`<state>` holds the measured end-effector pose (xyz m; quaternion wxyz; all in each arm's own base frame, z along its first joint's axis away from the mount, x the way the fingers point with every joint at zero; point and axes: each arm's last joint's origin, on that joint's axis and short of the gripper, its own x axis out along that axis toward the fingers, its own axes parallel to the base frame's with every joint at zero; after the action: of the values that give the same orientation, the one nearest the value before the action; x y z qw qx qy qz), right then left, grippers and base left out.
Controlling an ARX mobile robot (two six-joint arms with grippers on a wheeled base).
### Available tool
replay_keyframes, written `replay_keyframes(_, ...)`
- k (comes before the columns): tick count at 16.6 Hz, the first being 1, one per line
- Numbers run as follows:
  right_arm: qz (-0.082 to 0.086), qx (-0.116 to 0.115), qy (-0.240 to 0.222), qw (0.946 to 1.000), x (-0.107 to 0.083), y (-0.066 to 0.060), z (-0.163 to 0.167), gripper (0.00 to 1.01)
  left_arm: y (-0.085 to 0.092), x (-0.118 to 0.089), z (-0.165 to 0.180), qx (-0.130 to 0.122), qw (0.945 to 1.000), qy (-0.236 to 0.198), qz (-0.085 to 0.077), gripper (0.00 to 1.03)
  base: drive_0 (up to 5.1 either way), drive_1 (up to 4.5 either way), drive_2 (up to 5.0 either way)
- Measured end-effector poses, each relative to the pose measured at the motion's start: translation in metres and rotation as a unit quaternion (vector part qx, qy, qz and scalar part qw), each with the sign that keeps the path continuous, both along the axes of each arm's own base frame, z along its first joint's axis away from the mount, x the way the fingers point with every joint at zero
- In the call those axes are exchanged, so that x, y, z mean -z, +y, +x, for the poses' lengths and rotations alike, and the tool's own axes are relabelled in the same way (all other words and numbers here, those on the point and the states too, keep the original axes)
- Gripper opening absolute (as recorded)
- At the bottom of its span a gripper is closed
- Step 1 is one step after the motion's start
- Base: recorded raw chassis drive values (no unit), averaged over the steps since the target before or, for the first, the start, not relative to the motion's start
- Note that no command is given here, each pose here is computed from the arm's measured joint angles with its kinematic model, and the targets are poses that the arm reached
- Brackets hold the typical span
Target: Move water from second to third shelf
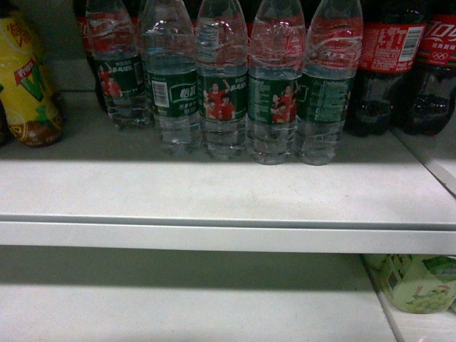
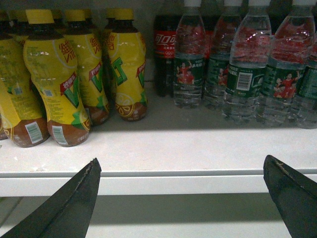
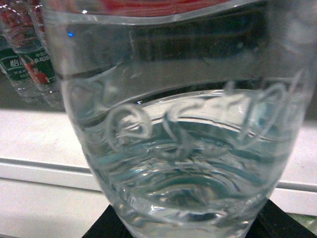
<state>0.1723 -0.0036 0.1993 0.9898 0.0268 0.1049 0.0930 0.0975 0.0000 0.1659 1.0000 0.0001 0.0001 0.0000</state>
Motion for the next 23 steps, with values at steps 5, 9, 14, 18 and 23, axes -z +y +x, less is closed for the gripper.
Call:
replay_keyframes(5,-0.009,0.004,-0.006,0.9999,-0.008,-0.013,-0.012,0.40,0.000,0.000,0.000,0.000,1.0000,0.000,0.000,0.98,0.0,0.00,0.0)
replay_keyframes(9,-0.011,0.002,-0.020,0.9997,-0.019,-0.013,-0.012,0.40,0.000,0.000,0.000,0.000,1.0000,0.000,0.000,0.98,0.0,0.00,0.0)
replay_keyframes(14,-0.010,0.001,-0.024,0.9997,-0.022,-0.013,-0.014,0.40,0.000,0.000,0.000,0.000,1.0000,0.000,0.000,0.98,0.0,0.00,0.0)
replay_keyframes(18,-0.010,0.001,-0.024,0.9997,-0.022,-0.013,-0.014,0.40,0.000,0.000,0.000,0.000,1.0000,0.000,0.000,0.98,0.0,0.00,0.0)
replay_keyframes(23,-0.009,0.002,-0.024,0.9997,-0.022,-0.013,-0.014,0.40,0.000,0.000,0.000,0.000,1.0000,0.000,0.000,0.98,0.0,0.00,0.0)
